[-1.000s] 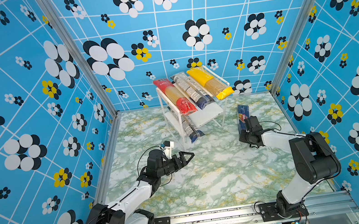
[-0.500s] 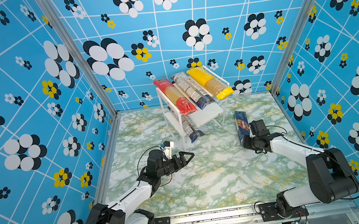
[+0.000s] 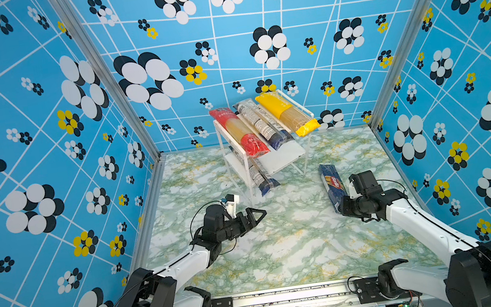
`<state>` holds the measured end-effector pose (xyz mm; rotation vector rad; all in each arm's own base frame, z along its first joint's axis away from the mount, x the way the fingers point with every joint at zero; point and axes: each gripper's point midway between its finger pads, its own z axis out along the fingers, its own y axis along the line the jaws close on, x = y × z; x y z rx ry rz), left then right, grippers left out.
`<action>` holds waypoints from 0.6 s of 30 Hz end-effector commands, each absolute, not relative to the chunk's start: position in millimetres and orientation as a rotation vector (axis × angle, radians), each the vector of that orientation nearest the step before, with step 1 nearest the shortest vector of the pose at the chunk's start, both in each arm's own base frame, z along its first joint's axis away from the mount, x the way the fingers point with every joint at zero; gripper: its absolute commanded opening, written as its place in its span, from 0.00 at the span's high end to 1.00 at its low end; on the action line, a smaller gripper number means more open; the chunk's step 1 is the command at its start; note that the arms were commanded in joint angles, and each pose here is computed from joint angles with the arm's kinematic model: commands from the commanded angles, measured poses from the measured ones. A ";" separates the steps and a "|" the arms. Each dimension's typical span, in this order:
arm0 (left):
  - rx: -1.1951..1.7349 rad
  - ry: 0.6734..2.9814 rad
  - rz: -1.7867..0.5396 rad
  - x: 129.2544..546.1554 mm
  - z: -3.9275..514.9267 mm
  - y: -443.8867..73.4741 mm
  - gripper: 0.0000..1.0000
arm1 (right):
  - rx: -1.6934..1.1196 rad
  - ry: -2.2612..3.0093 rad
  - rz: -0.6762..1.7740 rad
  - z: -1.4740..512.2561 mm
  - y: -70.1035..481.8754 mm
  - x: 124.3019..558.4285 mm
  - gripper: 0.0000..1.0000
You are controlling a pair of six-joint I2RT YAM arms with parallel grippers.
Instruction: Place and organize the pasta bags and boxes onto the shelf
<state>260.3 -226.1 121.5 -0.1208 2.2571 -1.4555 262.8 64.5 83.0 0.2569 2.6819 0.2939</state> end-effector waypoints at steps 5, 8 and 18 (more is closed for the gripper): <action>-0.088 2.227 -1.483 266.0 131.2 -229.2 0.01 | 0.173 2.656 0.403 107.4 77.3 248.6 1.00; -0.082 2.225 -1.485 266.6 132.5 -230.0 0.01 | 0.161 2.660 0.411 114.7 77.5 241.7 1.00; -0.075 2.223 -1.493 267.8 133.1 -231.3 0.01 | 0.102 2.632 0.502 142.4 86.0 223.7 1.00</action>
